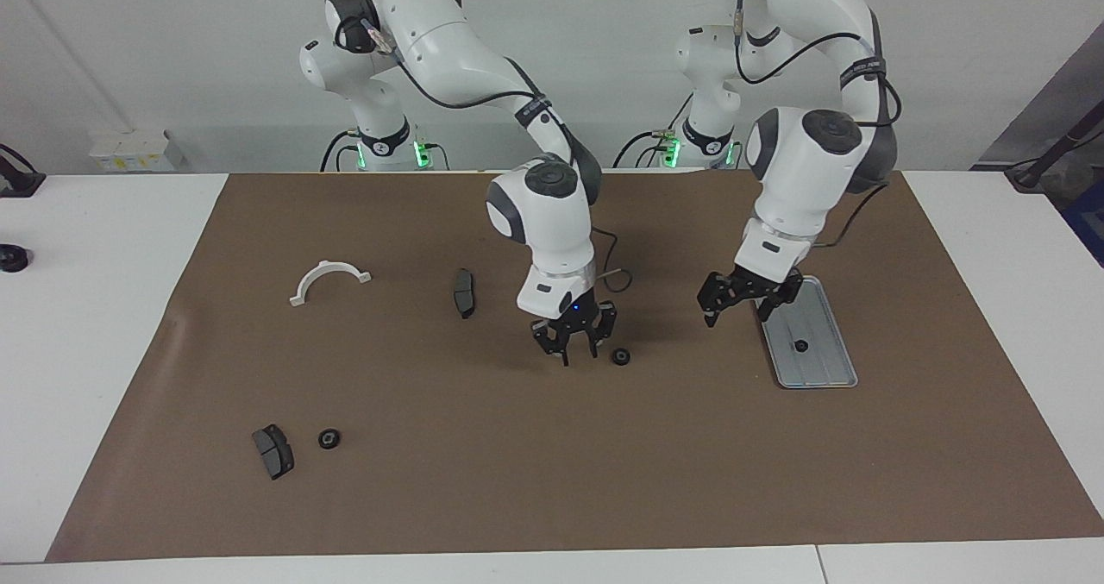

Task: Pick bearing gear from pile to tray
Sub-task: 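Set the second gear mid-table with the right gripper while the left gripper approaches, then grasp the gear with the left gripper while the right gripper reaches the pile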

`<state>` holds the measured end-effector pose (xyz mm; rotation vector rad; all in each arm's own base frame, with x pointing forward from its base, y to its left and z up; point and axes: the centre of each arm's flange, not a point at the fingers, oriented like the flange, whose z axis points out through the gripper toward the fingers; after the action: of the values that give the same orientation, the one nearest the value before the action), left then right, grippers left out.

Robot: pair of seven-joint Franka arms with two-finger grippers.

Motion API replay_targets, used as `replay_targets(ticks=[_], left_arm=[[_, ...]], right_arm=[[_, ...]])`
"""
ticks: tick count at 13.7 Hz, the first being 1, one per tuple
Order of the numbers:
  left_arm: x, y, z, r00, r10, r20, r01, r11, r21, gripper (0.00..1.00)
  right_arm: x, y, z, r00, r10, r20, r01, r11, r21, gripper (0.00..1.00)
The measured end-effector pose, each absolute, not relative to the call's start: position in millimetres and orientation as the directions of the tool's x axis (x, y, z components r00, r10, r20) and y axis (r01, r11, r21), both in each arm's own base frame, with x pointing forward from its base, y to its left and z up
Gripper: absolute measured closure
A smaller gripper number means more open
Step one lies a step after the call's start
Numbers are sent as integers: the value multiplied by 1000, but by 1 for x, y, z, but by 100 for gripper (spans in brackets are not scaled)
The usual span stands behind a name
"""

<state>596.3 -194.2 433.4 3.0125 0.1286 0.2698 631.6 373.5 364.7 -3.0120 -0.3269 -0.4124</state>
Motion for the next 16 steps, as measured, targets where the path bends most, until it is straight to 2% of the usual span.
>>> replay_targets(ticks=[2, 5, 7, 8, 9, 12, 13, 16], left_arm=[[588, -244, 403, 976, 111, 188, 95, -991, 97, 0], [579, -301, 337, 972, 122, 202, 112, -992, 62, 0], [575, -318, 311, 976, 109, 186, 99, -993, 62, 1], [575, -323, 306, 977, 104, 186, 94, -994, 65, 7], [577, -325, 305, 976, 103, 192, 91, -993, 70, 14], [581, -326, 310, 973, 109, 205, 95, -992, 81, 19], [581, -327, 310, 972, 110, 209, 94, -992, 84, 26], [581, -327, 308, 971, 110, 214, 93, -992, 89, 30]], right_arm=[[653, 315, 386, 949, 210, 235, 221, -975, -22, 48], [687, 209, 387, 956, 221, 195, 222, -975, 18, 45], [703, 138, 381, 964, 193, 182, 190, -981, 31, 30], [708, 109, 379, 969, 175, 177, 171, -985, 35, 30], [710, 85, 376, 972, 162, 171, 158, -987, 38, 25], [713, 45, 371, 967, 178, 181, 171, -984, 51, 25], [715, 34, 371, 965, 175, 195, 168, -984, 56, 26], [717, 17, 359, 957, 158, 244, 147, -987, 64, 33]])
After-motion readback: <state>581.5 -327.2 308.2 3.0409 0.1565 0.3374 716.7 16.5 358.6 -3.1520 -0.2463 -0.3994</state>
